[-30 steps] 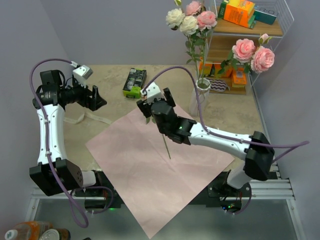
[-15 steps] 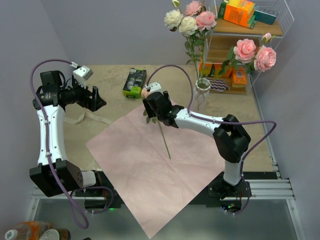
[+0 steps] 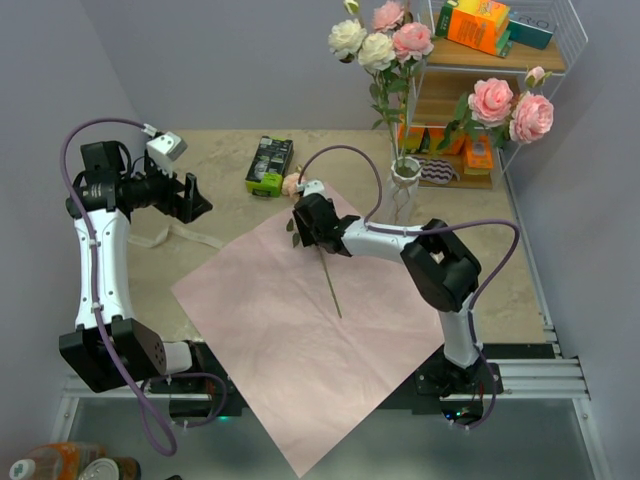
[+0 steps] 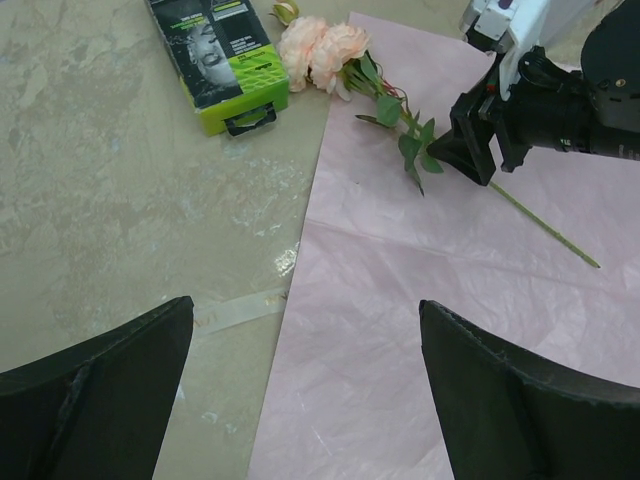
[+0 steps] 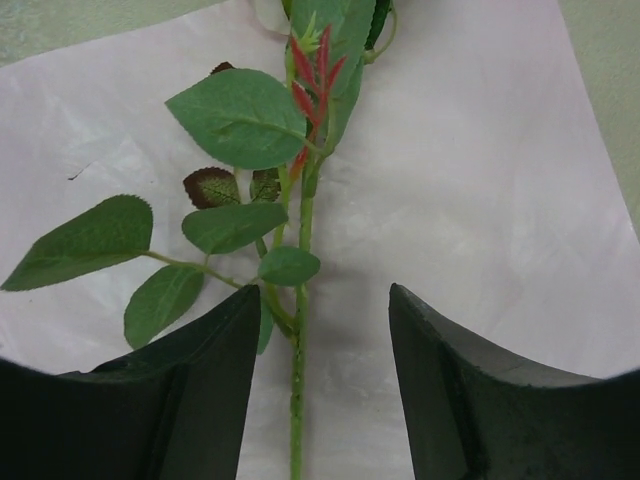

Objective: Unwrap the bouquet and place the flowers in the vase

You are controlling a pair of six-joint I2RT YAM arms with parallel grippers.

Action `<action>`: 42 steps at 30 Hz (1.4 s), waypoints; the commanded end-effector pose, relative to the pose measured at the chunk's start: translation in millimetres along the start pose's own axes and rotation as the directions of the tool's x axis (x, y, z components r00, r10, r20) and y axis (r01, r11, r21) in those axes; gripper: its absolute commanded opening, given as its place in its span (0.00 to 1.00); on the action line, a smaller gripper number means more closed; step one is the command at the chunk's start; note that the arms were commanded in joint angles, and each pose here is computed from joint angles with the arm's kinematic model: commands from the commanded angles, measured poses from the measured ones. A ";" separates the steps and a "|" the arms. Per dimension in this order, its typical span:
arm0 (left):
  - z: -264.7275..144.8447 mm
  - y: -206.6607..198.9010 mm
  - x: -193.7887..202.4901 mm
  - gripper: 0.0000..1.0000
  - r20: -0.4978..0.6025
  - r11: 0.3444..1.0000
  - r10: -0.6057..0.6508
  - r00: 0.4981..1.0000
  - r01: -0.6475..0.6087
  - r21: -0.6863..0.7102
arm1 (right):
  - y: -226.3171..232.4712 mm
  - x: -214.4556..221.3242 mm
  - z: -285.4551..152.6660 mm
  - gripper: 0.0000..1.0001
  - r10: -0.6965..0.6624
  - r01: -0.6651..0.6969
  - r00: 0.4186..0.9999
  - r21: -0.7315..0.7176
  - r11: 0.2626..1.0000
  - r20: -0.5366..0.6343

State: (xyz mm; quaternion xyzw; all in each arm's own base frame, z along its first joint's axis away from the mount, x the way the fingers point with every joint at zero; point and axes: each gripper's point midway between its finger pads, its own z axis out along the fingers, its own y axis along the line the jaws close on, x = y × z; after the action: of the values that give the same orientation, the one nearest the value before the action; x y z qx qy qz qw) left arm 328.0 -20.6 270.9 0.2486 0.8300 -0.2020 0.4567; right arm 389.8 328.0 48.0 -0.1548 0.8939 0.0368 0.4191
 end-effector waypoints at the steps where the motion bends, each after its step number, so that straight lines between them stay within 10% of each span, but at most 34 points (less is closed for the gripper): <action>1: 3.1 7.1 2.7 0.99 0.002 1.000 0.016 1.000 -0.016 -0.007 | 6.0 -3.8 8.7 0.56 0.062 -0.062 0.998 -0.045 0.997 0.011; 42: 10.0 14.1 13.7 0.99 -0.017 1.000 0.019 1.000 -0.019 -0.017 | 16.6 19.6 -5.5 0.43 0.073 -0.074 0.997 -0.172 0.982 -0.013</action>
State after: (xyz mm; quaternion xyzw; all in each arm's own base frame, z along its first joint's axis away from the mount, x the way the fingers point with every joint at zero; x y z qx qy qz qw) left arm 332.2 -16.4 249.5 0.2418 0.8413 -0.2027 0.4389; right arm 370.0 335.3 39.5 -0.1593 0.8933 0.1231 0.4018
